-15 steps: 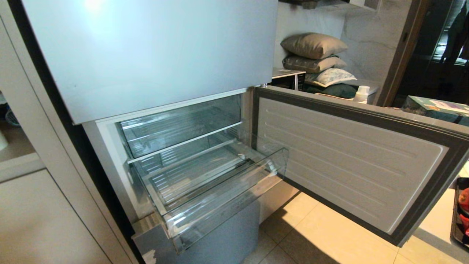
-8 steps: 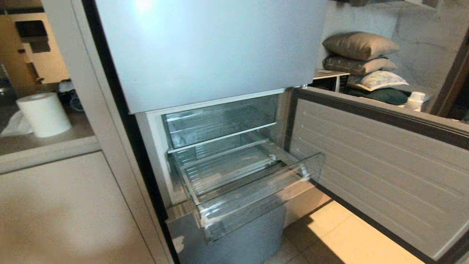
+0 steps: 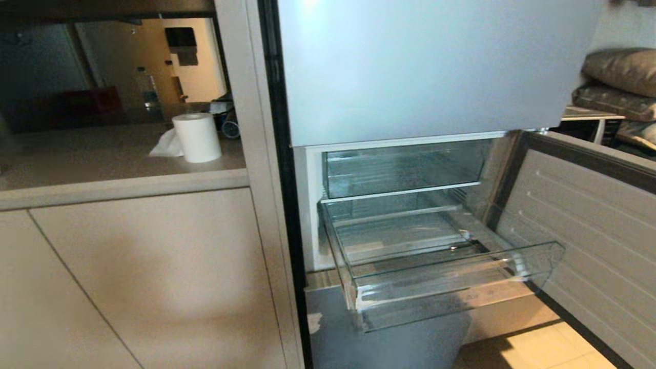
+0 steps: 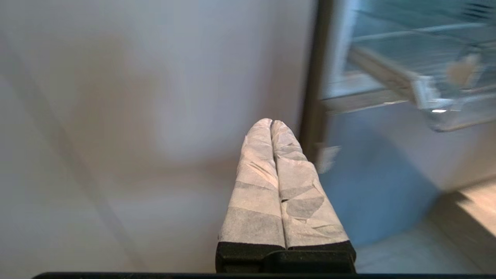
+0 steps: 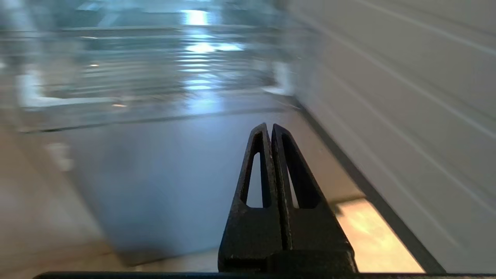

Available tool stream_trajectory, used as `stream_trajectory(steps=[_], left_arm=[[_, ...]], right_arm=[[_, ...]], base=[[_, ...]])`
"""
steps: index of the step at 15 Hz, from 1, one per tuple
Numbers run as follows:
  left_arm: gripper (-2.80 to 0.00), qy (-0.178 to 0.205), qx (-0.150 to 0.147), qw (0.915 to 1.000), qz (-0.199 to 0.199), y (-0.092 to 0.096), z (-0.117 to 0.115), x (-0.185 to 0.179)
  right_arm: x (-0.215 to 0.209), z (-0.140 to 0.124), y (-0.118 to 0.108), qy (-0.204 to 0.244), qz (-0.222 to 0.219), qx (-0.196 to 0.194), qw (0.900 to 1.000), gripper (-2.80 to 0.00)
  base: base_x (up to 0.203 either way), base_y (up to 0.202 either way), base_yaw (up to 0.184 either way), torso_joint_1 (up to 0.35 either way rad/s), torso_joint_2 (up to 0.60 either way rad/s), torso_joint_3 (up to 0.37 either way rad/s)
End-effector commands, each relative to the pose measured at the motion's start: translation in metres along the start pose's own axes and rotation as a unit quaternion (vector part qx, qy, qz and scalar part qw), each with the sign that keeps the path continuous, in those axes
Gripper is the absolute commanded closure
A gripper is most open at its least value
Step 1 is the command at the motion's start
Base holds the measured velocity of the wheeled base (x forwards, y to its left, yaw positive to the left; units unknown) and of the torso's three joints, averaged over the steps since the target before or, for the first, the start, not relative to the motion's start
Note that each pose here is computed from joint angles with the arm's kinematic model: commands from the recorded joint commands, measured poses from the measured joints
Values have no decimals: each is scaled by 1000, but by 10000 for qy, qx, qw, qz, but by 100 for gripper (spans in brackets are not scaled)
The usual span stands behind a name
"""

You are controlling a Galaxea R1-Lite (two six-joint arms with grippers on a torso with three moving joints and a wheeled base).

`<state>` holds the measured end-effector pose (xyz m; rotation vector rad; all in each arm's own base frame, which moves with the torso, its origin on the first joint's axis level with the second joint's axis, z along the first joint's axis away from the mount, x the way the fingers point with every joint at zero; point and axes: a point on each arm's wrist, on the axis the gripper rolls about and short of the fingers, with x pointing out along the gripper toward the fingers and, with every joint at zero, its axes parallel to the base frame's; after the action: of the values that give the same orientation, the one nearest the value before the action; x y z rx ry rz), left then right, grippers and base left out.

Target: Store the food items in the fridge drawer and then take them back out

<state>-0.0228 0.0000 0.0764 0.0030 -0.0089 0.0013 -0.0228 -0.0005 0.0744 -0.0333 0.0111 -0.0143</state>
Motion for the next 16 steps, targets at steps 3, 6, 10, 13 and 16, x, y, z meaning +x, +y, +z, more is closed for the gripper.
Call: stream_trajectory(steps=[3,6,10,13,16], left_arm=[[0,14,0,10000,-2,0,0,0],[0,6,0,10000,1,0,0,0],[0,14,0,10000,1,0,0,0],[0,11,0,10000,1,0,0,0],[0,7,0,10000,1,0,0,0]], right_arm=[[1,0,0,29,34,-62,10000,0],[16,5,1,952,235,-190,9950,0],[62,18,4,2298,601,-249,9711,0],[117,22,11,3281,670,-52,9422,0],[176,16,20,3930,646,170,9171,0]], base=[[1,-8,160,3,2,0],[0,0,28,2,2,1],[0,0,0,0,0,0],[0,0,0,0,0,0],[0,0,0,0,0,0]])
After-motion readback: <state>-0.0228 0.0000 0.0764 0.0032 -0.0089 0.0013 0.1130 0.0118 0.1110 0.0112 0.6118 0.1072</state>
